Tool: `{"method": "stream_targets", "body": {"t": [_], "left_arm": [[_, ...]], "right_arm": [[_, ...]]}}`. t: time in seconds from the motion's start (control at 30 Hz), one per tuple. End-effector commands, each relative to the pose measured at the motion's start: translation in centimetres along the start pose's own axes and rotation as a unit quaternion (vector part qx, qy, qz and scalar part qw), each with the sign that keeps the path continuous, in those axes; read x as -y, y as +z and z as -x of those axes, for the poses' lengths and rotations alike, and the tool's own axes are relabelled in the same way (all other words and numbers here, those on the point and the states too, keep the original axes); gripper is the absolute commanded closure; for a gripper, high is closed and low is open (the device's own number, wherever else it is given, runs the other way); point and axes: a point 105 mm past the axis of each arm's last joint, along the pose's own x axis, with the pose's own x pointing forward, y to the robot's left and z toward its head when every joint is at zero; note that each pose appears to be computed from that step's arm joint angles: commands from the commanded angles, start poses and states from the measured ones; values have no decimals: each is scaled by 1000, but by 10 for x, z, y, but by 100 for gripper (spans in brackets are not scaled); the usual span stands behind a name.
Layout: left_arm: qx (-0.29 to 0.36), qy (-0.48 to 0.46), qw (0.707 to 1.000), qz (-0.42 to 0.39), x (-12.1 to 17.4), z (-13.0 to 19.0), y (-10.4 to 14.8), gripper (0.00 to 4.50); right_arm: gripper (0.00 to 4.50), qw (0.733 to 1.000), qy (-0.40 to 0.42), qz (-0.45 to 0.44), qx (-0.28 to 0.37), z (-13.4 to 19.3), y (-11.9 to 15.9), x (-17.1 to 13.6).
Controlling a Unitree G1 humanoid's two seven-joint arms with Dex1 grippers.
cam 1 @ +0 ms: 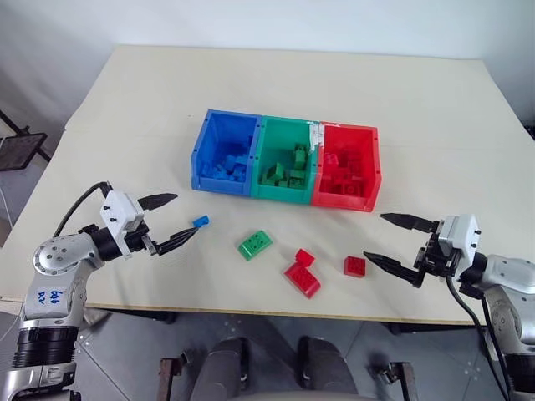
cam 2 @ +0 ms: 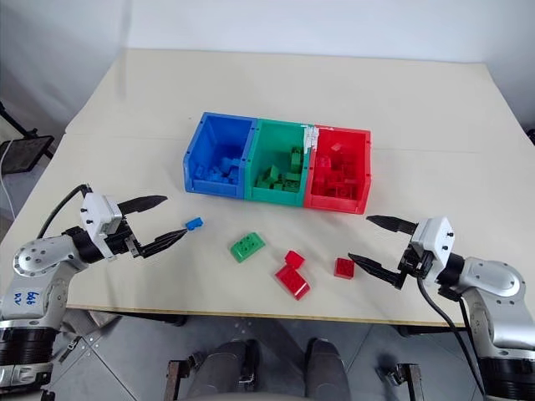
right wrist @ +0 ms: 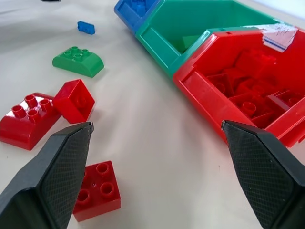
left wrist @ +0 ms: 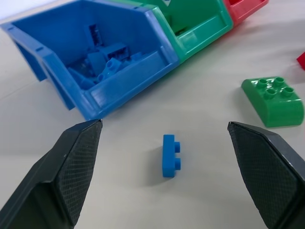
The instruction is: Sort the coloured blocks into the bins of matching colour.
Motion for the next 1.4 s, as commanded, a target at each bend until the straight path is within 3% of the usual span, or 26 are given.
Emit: {"method": "stream_targets", "body": {"t": [0.03,0.33,0.47,0.63,0.8,0.97,1.13,1.23,1.4], "left_arm": [[-7,-20,999,-26,2,-4,7,2],[28,-158,987,-8,57,-43,26,2],[29,-267,962,-36,103,-58,32,2],[41,-291,956,-12,112,-64,36,2],[43,-292,955,-22,109,-60,37,2],[40,-243,969,-13,93,-45,32,2],[10,-204,979,-5,83,-20,17,2],[-1,-181,983,-3,79,-9,13,0],[9,-171,985,-4,81,-6,17,0]], "right_arm": [[0,1000,-15,20,12,6,8,4],[0,996,-75,21,-50,63,1,6],[0,987,-121,14,-105,107,-9,8],[0,984,-120,-3,-129,120,-21,5],[0,992,-28,-17,-118,76,-23,-5],[0,984,80,-53,-148,25,-29,-22],[0,979,125,-40,-154,-10,-32,-24],[63,974,146,-37,-169,-22,-41,-25],[235,972,163,-21,-166,-30,-41,-23]]}}
